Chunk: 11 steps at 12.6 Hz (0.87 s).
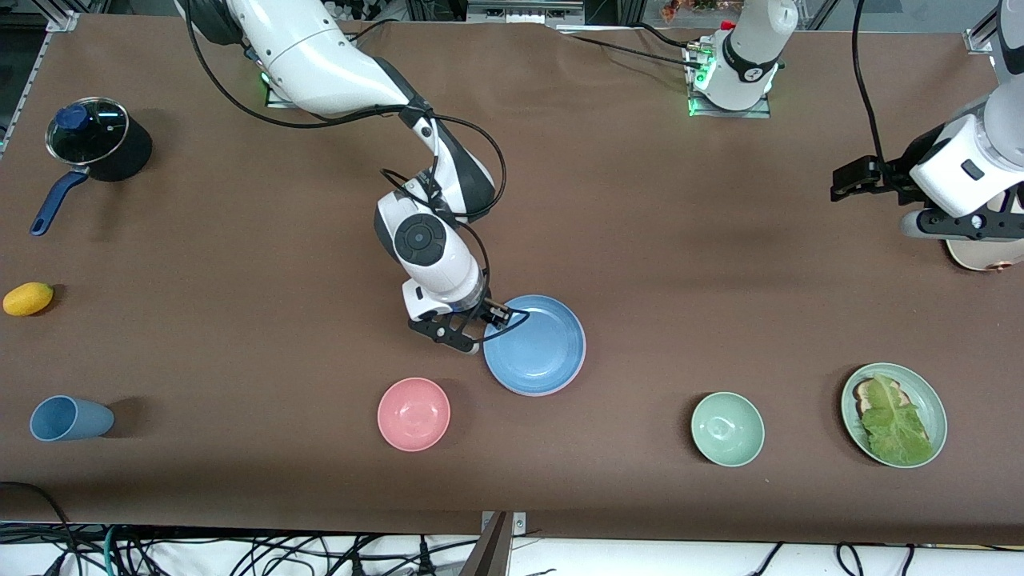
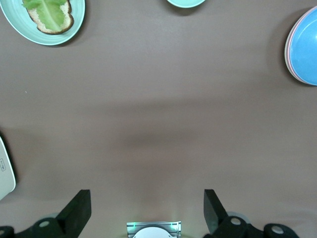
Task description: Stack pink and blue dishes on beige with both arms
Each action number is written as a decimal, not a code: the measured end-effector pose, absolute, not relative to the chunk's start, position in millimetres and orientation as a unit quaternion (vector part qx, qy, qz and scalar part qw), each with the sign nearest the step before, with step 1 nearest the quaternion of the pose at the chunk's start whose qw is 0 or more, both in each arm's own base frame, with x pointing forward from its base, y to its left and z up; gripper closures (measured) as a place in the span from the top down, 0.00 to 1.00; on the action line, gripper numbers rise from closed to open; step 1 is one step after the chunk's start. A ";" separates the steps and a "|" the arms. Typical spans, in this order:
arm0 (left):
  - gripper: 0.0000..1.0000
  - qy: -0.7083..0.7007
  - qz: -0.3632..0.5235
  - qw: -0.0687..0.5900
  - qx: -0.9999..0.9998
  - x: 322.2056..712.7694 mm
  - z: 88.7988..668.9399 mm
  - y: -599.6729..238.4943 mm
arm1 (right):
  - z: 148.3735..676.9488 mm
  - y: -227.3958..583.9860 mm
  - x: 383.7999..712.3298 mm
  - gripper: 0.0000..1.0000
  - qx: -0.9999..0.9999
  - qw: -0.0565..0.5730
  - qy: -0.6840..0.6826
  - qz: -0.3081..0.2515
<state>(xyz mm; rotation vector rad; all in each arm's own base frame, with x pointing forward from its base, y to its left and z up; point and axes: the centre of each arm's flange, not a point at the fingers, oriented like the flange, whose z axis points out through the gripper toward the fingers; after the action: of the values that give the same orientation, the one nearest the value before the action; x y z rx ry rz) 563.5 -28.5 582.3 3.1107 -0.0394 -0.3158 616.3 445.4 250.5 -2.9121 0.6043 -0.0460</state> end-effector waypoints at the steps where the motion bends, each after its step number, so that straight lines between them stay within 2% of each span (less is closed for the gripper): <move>1: 1.00 -0.010 -0.100 0.008 0.995 565.4 582.4 -26.1 | 252.6 440.4 619.6 0.62 -0.978 0.071 0.195 -0.019; 4: 1.00 -0.009 -0.094 0.008 0.995 572.9 584.9 -25.1 | 279.1 401.6 641.9 0.70 -0.987 0.047 0.156 -0.014; 7: 1.00 -0.010 -0.093 0.008 0.996 575.2 585.6 -25.2 | 331.2 339.7 665.3 0.99 -0.995 0.029 0.096 -0.006; 11: 1.00 -0.010 -0.092 0.008 0.996 575.5 586.1 -25.2 | 413.3 250.1 670.7 1.00 -0.997 -0.014 0.073 0.019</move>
<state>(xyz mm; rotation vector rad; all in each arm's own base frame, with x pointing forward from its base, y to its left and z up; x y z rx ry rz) 575.5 -25.2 586.1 3.1115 -0.0299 -0.2878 670.7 250.1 413.3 -3.1595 0.2329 0.0600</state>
